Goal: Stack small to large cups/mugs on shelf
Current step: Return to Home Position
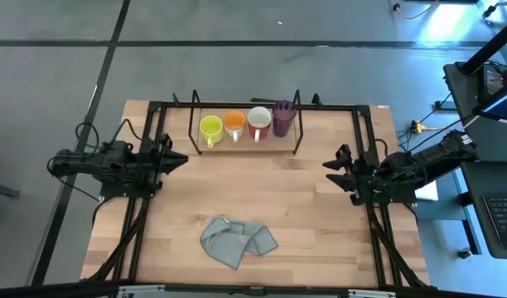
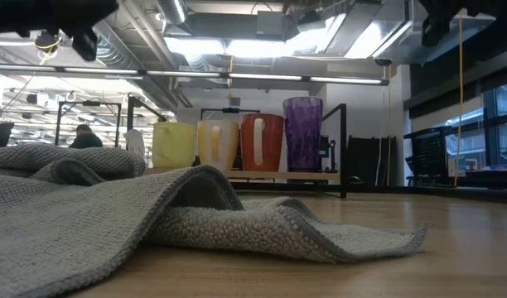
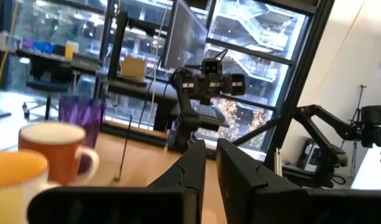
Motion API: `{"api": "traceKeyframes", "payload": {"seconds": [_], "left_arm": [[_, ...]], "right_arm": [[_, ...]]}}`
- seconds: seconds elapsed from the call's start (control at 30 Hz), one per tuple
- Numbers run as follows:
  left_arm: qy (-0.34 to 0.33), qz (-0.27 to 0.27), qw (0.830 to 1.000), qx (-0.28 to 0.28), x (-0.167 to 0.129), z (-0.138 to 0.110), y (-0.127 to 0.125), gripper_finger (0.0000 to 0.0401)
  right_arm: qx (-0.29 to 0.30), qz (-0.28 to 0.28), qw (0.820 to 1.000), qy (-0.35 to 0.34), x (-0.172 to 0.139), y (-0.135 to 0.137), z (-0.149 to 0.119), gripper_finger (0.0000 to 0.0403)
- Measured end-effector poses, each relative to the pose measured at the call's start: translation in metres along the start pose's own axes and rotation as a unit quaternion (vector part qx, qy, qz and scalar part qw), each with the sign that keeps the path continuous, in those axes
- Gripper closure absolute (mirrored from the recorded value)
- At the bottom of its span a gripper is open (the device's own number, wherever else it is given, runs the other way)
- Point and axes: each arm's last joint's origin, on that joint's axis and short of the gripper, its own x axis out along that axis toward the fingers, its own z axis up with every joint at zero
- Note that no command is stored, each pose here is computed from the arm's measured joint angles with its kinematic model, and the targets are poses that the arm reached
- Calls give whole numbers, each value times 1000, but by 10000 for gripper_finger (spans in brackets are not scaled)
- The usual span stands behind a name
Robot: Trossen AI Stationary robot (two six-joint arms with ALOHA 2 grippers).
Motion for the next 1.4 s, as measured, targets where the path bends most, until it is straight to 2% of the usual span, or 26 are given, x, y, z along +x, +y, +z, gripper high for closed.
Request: {"api": "traceKeyframes", "payload": {"seconds": [0.2, 0.37, 0.5, 0.57, 0.67, 0.8, 0.97, 1.17, 1.23, 1.27, 1.33, 1.4], "left_arm": [[20, 9, 999, -40, -2, -27, 7, 368], [33, 25, 998, -43, 0, -41, 11, 368], [53, 53, 995, -59, 1, -57, 16, 368], [61, 56, 994, -74, 1, -65, 18, 368], [65, 46, 994, -76, 1, -67, 17, 368], [64, 55, 995, -44, 2, -67, 19, 368], [79, 58, 995, 0, 3, -69, 21, 368], [121, -75, 990, -5, 3, -72, 13, 368], [118, -79, 989, 26, 3, -72, 13, 368], [114, -73, 989, 59, 3, -72, 14, 368], [105, -36, 983, 144, 3, -72, 17, 368], [98, -3, 973, 207, 3, -71, 19, 368]], "right_arm": [[3, -15, 1000, -5, -10, -7, -12, 215], [5, -28, 1000, -3, -16, -11, -20, 215], [38, -52, 998, 16, -25, -18, -40, 215], [60, -59, 996, 25, -30, -22, -50, 215], [65, -63, 995, 38, -30, -23, -53, 215], [2, -78, 996, 37, -30, -24, -53, 215], [-110, -104, 986, 65, -31, -26, -57, 214], [-135, -105, 981, 94, -32, -28, -62, 214], [-137, -104, 980, 97, -32, -28, -63, 214], [-137, -104, 980, 98, -32, -28, -63, 214], [-137, -104, 980, 98, -32, -28, -63, 214], [-137, -104, 980, 98, -32, -28, -63, 214]]}}
